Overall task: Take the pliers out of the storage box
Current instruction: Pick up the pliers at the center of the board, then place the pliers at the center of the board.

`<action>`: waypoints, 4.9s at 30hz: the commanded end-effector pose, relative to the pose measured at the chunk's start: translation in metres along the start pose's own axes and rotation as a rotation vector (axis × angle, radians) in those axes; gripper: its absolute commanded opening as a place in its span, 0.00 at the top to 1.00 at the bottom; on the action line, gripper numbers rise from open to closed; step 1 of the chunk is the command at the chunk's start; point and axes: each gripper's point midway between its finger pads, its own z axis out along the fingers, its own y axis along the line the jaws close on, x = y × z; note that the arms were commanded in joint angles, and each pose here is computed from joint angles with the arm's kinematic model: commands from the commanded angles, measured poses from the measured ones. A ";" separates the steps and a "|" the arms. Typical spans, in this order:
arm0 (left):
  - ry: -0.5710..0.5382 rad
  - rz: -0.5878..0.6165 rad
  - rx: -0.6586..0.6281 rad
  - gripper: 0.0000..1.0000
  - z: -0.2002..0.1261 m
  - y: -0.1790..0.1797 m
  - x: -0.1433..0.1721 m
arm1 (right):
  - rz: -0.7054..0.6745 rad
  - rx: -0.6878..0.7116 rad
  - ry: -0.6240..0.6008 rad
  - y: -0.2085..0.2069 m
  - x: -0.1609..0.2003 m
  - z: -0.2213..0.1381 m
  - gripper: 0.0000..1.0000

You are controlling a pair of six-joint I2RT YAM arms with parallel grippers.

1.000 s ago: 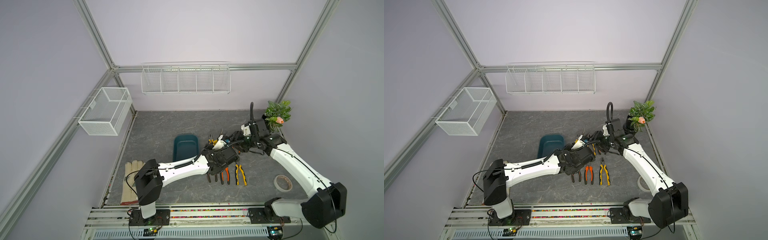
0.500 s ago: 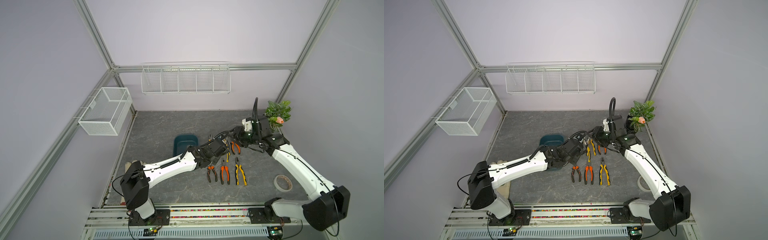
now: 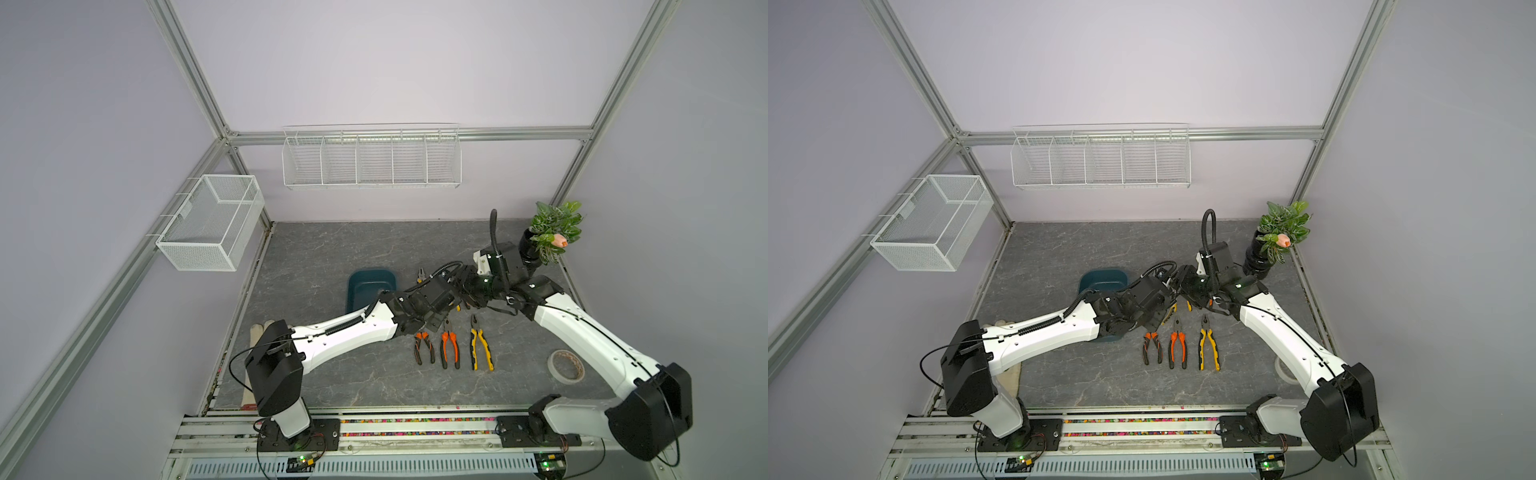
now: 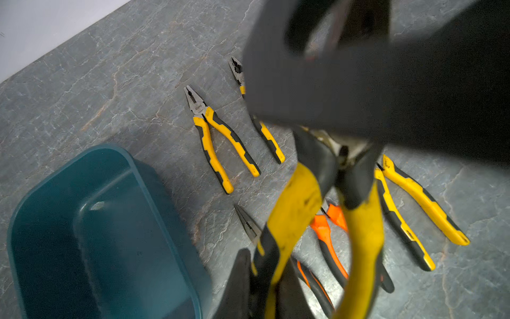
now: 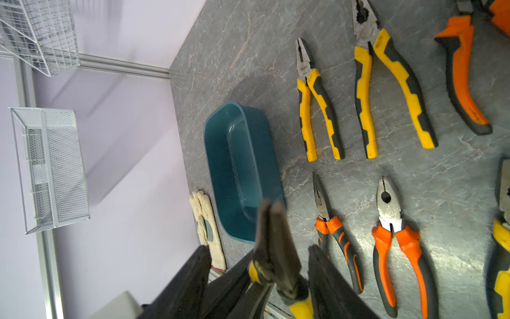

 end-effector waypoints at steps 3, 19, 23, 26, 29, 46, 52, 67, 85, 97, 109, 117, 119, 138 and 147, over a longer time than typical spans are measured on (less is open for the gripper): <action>-0.070 -0.075 0.038 1.00 -0.004 -0.009 -0.032 | 0.029 -0.025 -0.022 0.004 0.017 0.000 0.39; -0.063 -0.069 0.022 1.00 -0.002 -0.007 -0.029 | -0.161 0.243 -0.171 0.000 -0.031 -0.024 0.40; -0.062 -0.051 0.006 1.00 0.000 -0.009 -0.029 | -0.162 0.273 -0.145 -0.004 -0.031 -0.016 0.44; -0.063 -0.027 -0.013 1.00 0.000 -0.012 -0.030 | -0.167 0.288 -0.154 -0.006 -0.035 -0.012 0.46; -0.066 -0.012 -0.023 1.00 0.000 -0.014 -0.031 | -0.183 0.309 -0.166 -0.006 -0.040 -0.009 0.49; -0.061 -0.016 -0.018 1.00 0.002 -0.016 -0.030 | -0.182 0.302 -0.155 -0.007 -0.040 -0.003 0.93; -0.092 -0.071 0.011 0.57 -0.012 -0.008 -0.036 | -0.204 0.325 -0.171 -0.016 -0.048 -0.017 0.93; -0.146 -0.134 -0.069 0.44 -0.054 0.065 -0.023 | -0.365 0.529 -0.074 -0.076 -0.055 -0.109 0.93; -0.153 -0.117 0.015 0.54 -0.053 0.059 0.000 | -0.376 0.702 0.288 -0.168 -0.039 -0.068 0.93; -0.139 -0.129 0.046 0.56 -0.050 0.055 0.009 | -0.364 0.818 0.356 -0.196 -0.081 -0.026 0.93; -0.128 -0.122 0.042 0.56 -0.049 0.055 0.011 | -0.328 0.876 0.427 -0.235 -0.094 0.006 0.93; -0.120 -0.127 0.039 0.56 -0.047 0.055 0.014 | -0.294 0.835 0.466 -0.247 -0.092 0.024 0.90; -0.118 -0.126 0.039 0.56 -0.048 0.056 0.015 | -0.289 0.836 0.471 -0.250 -0.090 0.026 0.88; -0.111 -0.125 0.032 0.56 -0.046 0.056 0.016 | -0.279 0.859 0.470 -0.262 -0.088 0.030 0.63; -0.146 -0.202 0.007 0.49 -0.056 0.076 0.013 | -0.344 0.829 0.211 -0.210 -0.115 -0.007 0.26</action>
